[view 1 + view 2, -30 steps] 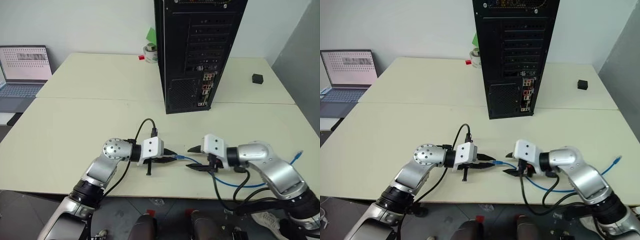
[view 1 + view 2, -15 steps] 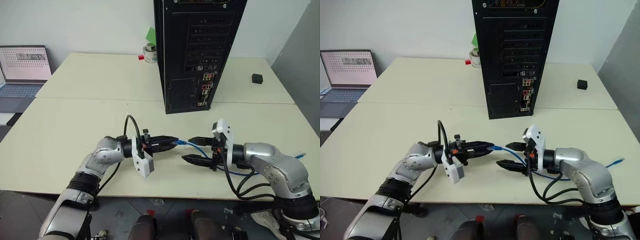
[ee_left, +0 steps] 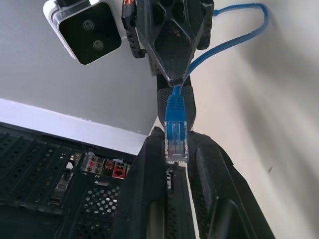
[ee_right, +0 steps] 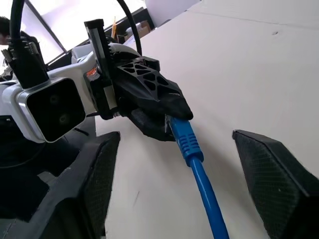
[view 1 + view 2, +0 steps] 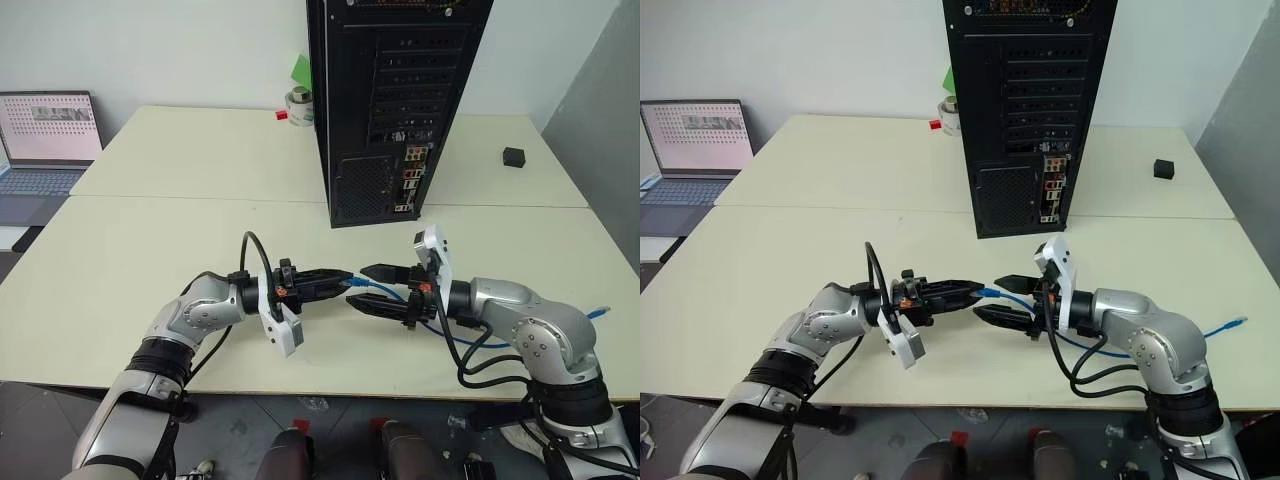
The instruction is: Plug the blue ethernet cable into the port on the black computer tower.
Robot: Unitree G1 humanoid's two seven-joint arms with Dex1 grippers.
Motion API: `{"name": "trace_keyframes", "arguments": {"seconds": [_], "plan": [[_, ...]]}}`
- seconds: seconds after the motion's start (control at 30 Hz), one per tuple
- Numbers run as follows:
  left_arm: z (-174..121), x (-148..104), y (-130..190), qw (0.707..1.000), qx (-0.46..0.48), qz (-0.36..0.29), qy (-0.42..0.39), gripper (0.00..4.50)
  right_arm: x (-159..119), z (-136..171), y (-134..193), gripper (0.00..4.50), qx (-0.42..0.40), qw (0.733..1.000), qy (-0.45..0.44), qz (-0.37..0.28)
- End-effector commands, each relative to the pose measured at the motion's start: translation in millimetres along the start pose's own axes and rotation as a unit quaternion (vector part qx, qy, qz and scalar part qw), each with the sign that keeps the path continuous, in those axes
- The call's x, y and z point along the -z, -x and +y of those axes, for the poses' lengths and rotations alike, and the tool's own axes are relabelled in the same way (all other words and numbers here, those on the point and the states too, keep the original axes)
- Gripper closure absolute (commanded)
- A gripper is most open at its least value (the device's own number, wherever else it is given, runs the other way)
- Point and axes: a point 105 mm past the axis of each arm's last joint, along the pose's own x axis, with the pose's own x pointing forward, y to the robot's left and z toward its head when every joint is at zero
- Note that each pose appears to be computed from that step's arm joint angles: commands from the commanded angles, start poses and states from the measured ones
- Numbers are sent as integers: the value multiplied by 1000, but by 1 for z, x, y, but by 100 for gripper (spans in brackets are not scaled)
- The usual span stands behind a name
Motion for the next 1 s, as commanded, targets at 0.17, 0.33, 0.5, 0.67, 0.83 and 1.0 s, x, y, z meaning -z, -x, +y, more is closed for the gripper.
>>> {"name": "trace_keyframes", "arguments": {"seconds": [0.17,0.33,0.5,0.67,0.83,1.0], "plan": [[11,0,3,1000,-17,-1,-24,419,-13,1,-3,249,-1,1000,10,-25],[10,-1,2,1000,-18,-2,-26,419,-13,0,-4,350,-1,1000,8,-26],[8,-3,2,1000,-17,-4,-25,419,-14,-2,-4,448,-2,1000,8,-25],[4,-1,1,1000,-20,4,-5,349,-14,-3,-4,450,-5,1000,7,-21],[-9,6,1,999,3,27,47,250,-12,-9,-4,450,8,1000,16,-8],[1,28,0,981,-46,91,166,141,-19,-20,3,450,46,998,37,-19]]}}
